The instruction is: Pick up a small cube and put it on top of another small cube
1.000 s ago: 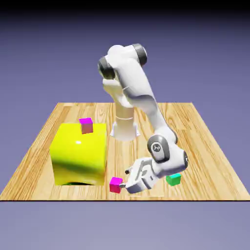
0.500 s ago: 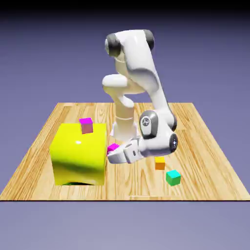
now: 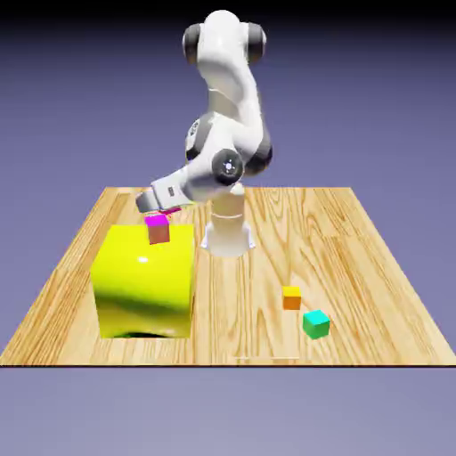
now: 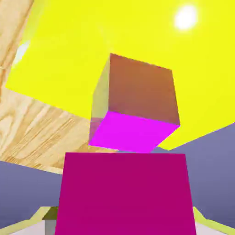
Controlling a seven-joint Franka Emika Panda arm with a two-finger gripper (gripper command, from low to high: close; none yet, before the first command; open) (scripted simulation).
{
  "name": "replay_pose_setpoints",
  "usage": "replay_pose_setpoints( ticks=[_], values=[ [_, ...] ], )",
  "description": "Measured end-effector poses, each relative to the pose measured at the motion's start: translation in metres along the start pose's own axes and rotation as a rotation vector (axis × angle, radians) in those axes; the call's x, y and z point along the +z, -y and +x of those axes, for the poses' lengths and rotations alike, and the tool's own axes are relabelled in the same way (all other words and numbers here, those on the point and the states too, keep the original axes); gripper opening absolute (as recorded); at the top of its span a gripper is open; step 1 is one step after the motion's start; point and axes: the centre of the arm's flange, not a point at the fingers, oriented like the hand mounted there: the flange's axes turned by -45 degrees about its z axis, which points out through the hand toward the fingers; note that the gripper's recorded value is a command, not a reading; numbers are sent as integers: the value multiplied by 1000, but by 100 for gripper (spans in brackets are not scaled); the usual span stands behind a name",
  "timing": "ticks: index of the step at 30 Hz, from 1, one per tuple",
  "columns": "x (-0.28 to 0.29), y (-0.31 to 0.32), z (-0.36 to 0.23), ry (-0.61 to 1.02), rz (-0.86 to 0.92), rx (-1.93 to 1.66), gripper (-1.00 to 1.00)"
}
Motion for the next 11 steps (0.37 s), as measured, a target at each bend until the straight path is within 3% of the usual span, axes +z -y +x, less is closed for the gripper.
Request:
replay_pose_setpoints(
  ticks=[4,5,7,11],
  values=[
    [60,-1,16,0,4,3,-100],
    [60,0,17,0,-1,0,100],
    [60,0,17,0,-2,0,100],
    [-1,1,1,0,-7,-3,100]
  ],
)
